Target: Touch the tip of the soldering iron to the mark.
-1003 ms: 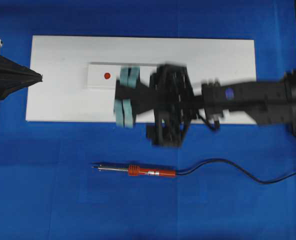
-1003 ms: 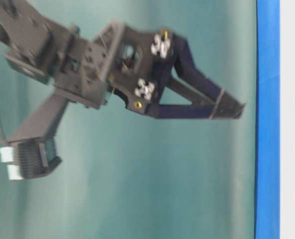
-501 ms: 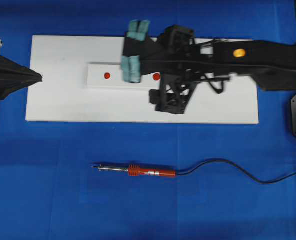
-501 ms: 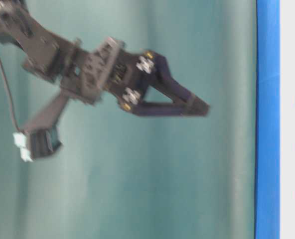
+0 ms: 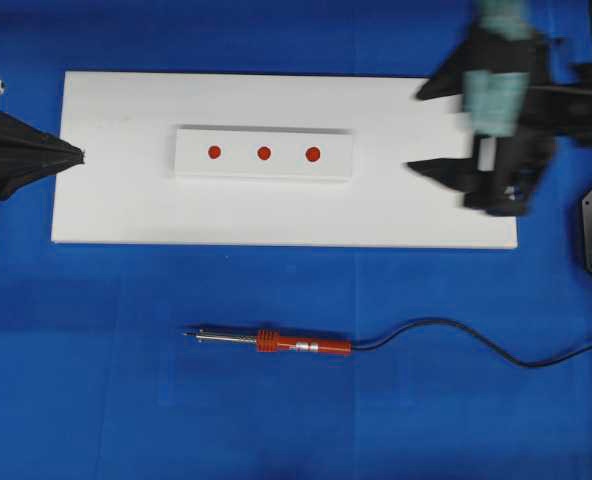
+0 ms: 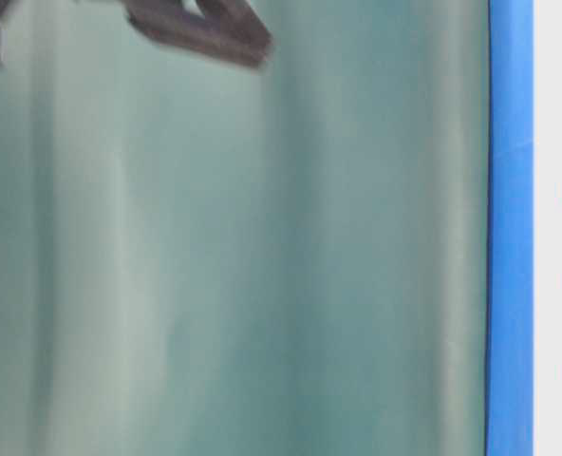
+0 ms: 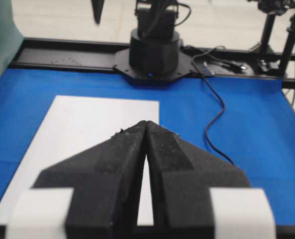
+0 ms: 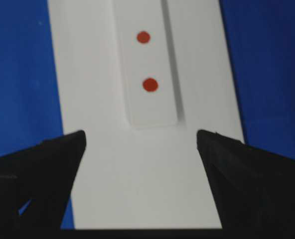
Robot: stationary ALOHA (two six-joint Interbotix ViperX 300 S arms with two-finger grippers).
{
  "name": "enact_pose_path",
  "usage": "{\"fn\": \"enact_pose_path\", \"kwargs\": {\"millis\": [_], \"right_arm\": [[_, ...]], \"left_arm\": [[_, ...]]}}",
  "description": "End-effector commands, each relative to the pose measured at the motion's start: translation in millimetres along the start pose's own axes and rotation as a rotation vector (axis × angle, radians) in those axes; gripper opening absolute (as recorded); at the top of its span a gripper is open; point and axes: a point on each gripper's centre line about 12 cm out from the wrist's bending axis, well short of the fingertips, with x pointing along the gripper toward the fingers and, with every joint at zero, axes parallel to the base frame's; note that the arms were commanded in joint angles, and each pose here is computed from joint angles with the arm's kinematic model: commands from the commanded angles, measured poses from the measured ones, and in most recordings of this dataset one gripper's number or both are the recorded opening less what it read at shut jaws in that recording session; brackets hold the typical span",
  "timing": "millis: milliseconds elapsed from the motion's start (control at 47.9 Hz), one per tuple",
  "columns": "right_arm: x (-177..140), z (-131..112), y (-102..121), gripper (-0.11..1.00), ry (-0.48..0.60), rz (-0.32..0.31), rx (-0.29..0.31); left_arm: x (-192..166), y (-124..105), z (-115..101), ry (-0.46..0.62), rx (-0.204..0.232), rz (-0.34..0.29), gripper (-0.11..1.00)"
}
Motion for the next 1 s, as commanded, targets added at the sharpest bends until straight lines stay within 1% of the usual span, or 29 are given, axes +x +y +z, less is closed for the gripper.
{"fn": "enact_pose_path", "kwargs": {"millis": [0, 188, 355, 522, 647, 815, 982], "right_arm": [[-28.8, -5.2, -5.2, 0.85, -0.095, 0.018, 0.010], [-66.1, -36.5, -15.8, 0.85, -0.187, 0.034, 0.023], [-84.2, -63.1, -22.7, 0.85, -0.241, 0.044, 0.030], [-86.2, -88.4, -27.1, 0.85, -0.263, 0.049, 0.032], [-81.2, -104.6, -28.8, 0.82, -0.256, 0.050, 0.030], [-75.1, -118.7, -29.7, 0.80, -0.261, 0.055, 0.026], [-68.9, -126.0, -29.4, 0.80, -0.259, 0.059, 0.022]], "left_arm": [[0.5, -0.3, 6.3, -0.020, 0.000, -0.001, 0.00], [-1.3, -0.7, 8.6, -0.031, 0.003, -0.003, 0.00], [-1.7, -0.4, 8.3, -0.031, 0.003, -0.002, 0.00], [-1.8, -0.3, 7.7, -0.029, 0.001, -0.002, 0.00], [-1.8, -0.6, 7.7, -0.029, 0.001, -0.003, 0.00], [-2.0, -1.2, 5.5, -0.023, 0.001, -0.006, 0.00], [-3.1, -1.3, 1.2, -0.012, 0.002, -0.008, 0.00]]}}
